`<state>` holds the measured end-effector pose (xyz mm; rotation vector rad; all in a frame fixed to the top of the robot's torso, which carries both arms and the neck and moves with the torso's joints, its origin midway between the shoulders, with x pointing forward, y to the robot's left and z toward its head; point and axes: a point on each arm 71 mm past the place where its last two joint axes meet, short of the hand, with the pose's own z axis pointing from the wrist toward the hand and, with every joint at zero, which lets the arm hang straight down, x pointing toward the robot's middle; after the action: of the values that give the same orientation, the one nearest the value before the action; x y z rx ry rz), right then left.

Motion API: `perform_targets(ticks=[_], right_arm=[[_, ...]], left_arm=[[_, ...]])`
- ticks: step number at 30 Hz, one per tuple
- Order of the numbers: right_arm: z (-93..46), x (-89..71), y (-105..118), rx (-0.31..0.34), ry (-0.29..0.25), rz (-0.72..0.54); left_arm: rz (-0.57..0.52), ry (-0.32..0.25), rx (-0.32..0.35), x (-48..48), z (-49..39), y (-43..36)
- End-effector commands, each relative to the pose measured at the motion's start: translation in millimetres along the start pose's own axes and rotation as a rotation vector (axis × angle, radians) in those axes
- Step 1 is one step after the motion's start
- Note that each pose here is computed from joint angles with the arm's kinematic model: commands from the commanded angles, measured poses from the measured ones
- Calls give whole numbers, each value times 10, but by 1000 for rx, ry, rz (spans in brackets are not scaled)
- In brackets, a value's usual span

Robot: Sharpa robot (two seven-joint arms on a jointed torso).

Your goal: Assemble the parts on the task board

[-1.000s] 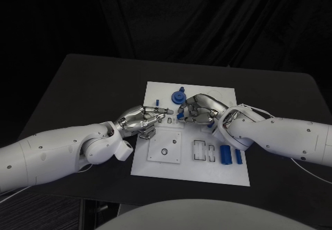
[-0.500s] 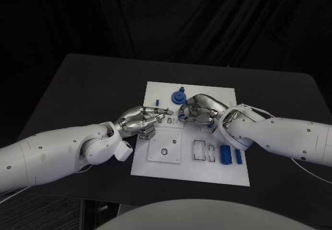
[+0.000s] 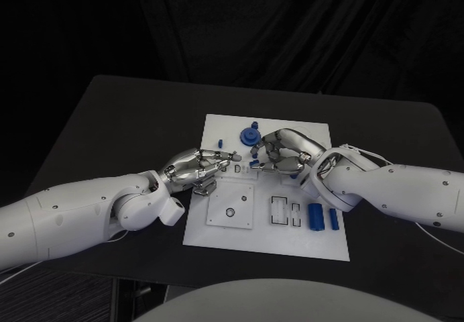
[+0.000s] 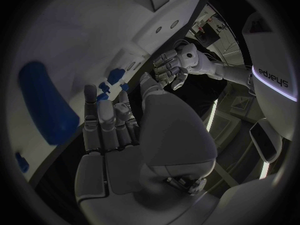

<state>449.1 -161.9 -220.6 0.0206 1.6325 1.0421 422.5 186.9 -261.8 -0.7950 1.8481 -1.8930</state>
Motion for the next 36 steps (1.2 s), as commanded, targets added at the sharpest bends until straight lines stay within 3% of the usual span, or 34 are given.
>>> perform_targets(ticks=[1, 11, 18, 23, 30, 36], right_arm=[[2, -109, 93, -49, -49, -13], [-16, -352, 218, -52, -63, -31], [-38, -502, 249, 10, 26, -128], [-47, -552, 266, 33, 70, -234], [-24, -587, 288, 21, 51, -416], [1, -556, 290, 29, 64, -487]], left_arm=[[-8, 6, 12, 16, -1, -5], [-6, 1, 11, 13, -13, -8], [-4, -4, 12, 9, -23, -11], [-3, -5, 12, 9, -23, -11], [-4, -3, 12, 11, -18, -11], [-4, -2, 14, 8, -13, -10]])
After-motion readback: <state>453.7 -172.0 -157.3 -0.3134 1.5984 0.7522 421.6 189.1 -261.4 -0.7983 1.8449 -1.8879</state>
